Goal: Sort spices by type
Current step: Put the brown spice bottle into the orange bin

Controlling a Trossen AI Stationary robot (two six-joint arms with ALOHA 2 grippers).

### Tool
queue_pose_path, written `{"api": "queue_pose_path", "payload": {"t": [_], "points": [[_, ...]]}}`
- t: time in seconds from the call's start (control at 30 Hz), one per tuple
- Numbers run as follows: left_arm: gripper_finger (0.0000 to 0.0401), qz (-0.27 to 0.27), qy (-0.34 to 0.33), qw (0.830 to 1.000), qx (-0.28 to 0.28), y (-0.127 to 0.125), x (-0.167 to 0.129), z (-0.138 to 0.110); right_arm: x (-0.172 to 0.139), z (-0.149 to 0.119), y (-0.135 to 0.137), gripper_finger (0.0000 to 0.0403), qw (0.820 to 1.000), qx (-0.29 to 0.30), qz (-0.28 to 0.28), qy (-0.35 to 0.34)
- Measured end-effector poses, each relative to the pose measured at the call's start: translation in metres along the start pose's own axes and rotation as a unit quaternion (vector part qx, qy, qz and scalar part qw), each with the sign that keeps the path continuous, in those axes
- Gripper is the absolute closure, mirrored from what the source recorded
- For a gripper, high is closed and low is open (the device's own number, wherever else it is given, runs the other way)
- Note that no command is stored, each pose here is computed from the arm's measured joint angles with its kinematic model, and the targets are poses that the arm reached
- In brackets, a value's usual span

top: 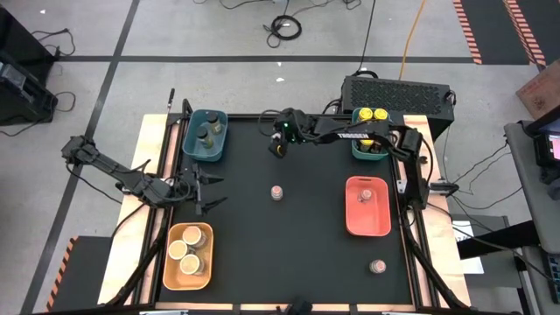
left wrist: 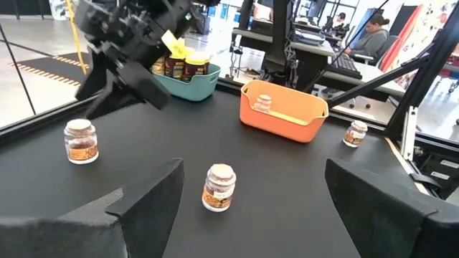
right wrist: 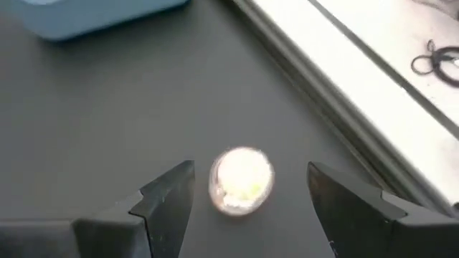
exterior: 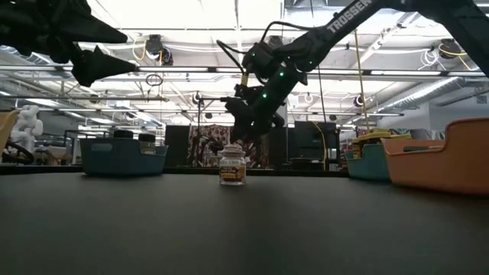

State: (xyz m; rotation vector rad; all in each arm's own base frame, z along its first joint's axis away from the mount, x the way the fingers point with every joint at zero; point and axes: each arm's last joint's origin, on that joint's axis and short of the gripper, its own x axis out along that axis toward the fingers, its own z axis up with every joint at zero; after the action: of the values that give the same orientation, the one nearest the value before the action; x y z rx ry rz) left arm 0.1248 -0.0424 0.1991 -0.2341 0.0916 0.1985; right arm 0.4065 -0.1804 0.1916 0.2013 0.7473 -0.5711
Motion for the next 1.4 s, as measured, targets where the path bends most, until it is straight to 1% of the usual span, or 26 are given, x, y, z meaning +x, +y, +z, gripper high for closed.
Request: {"api": "queue_pose_path", "payload": {"t": [0.1,0.27,0.4,0.5,0.57,0.67,0.83,0.93,1.0,1.07,1.17,1.23,1.3,1.4], "points": [[0.006,0.0,-0.001,1.0,-0.001,0.0,0.0,0.0,0.0,0.003,-0.002,0.014,1.0,0.004,0.001,-0.012],[0.006,-0.006,-0.003,0.999,-0.034,-0.001,0.0,0.001,0.001,0.003,-0.005,0.014,0.999,0.004,0.052,-0.009],[0.006,-0.006,-0.002,0.998,-0.055,-0.001,0.0,0.001,0.007,0.002,-0.011,0.014,0.999,-0.001,0.053,-0.009],[0.006,-0.007,-0.003,0.998,-0.056,-0.001,0.0,0.001,0.012,0.001,-0.012,0.014,0.998,-0.011,0.054,-0.014],[0.006,-0.009,-0.008,0.998,-0.055,-0.001,0.0,0.002,0.013,-0.002,-0.011,0.014,0.998,-0.019,0.066,-0.004],[0.006,-0.008,-0.008,0.999,-0.04,-0.001,0.0,0.002,0.013,-0.001,-0.01,0.014,0.997,-0.025,0.078,-0.008],[0.006,-0.008,-0.015,1.0,-0.003,-0.001,0.0,0.004,0.013,-0.001,-0.01,0.014,0.997,-0.025,0.078,-0.011],[0.006,0.007,-0.044,0.999,0.02,-0.001,0.0,0.01,0.018,-0.003,-0.01,0.014,0.997,-0.021,0.078,-0.011],[0.006,0.016,-0.061,0.997,0.043,0.001,0.001,0.014,0.022,-0.008,-0.009,0.014,0.997,-0.013,0.077,0.002],[0.006,0.029,-0.076,0.995,0.065,0.004,0.002,0.018,0.027,-0.008,-0.009,0.014,0.997,-0.002,0.076,-0.007],[0.006,0.069,-0.104,0.987,0.098,0.01,0.003,0.03,0.028,-0.009,-0.009,0.014,0.998,0.002,0.057,-0.003],[0.006,0.105,-0.126,0.977,0.135,0.015,0.004,0.039,0.028,-0.009,-0.01,0.014,0.999,0.002,0.053,-0.006],[0.006,0.138,-0.16,0.963,0.166,0.02,0.003,0.051,0.028,-0.008,-0.009,0.014,0.999,-0.002,0.053,-0.012],[0.006,0.19,-0.212,0.937,0.203,0.028,0.0,0.067,0.029,-0.007,-0.009,0.014,0.998,-0.018,0.053,-0.016]]}}
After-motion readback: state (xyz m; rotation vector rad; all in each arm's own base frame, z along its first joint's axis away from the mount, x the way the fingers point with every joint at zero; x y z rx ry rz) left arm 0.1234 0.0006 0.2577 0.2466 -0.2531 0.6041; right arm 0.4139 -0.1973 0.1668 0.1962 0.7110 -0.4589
